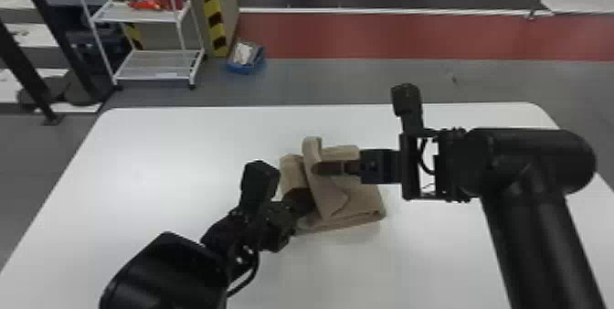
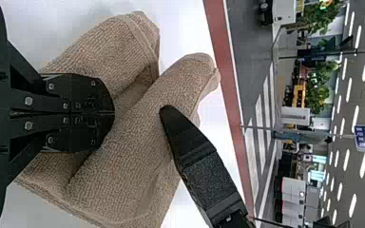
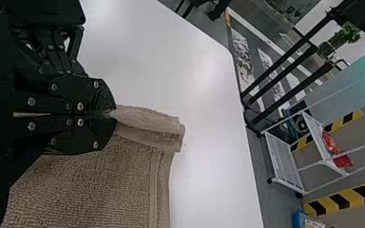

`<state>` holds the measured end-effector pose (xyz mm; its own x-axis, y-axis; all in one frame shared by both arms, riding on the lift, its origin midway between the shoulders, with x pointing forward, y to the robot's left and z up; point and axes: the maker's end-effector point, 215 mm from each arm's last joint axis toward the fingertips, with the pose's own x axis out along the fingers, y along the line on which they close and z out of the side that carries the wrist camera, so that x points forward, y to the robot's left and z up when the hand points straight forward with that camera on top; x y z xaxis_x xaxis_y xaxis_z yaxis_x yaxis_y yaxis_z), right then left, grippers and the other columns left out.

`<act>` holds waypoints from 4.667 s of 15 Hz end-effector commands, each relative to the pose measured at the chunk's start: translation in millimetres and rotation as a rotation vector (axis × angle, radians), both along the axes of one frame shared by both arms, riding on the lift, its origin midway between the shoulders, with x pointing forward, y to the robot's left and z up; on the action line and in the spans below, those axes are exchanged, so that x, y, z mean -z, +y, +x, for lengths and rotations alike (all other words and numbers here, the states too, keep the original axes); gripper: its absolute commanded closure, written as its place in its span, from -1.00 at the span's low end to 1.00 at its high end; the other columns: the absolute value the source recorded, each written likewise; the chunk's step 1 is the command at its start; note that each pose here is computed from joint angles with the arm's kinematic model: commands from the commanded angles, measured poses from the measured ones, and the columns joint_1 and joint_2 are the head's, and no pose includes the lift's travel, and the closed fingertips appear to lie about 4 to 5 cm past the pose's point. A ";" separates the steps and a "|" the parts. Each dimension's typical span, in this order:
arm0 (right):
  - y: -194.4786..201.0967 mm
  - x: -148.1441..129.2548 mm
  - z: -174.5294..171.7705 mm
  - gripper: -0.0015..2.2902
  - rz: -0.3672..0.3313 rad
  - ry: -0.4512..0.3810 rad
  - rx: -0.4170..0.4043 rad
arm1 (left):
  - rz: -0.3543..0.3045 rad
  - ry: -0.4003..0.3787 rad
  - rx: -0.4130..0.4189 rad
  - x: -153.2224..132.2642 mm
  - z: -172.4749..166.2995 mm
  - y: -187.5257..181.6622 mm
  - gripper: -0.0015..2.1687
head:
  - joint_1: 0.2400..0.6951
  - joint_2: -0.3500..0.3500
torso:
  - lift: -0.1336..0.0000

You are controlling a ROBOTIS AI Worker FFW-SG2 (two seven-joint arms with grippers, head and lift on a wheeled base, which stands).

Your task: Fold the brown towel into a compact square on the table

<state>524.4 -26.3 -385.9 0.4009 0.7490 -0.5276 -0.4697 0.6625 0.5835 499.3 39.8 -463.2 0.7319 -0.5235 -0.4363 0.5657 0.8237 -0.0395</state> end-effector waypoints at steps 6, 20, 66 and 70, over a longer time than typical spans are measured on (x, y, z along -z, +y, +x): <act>5.6 7.8 0.8 -1.00 0.001 -0.003 0.001 | -0.002 0.000 0.003 0.2 -0.7 0.1 0.33 | 1.00 0.05 | -0.85; -18.6 -6.3 -21.1 -0.96 0.069 0.032 0.041 | -0.028 -0.198 -0.104 -110.7 -12.6 90.0 0.33 | 1.00 0.15 | -0.85; -325.9 5.3 -87.9 0.96 0.157 -0.323 0.619 | 0.020 -0.204 -0.157 -34.5 52.3 143.4 0.33 | 1.00 -0.50 | -0.85; -314.7 -7.9 -90.5 0.95 0.179 -0.341 0.596 | 0.033 -0.174 -0.140 -20.8 47.1 133.0 0.33 | 1.00 -0.54 | -0.85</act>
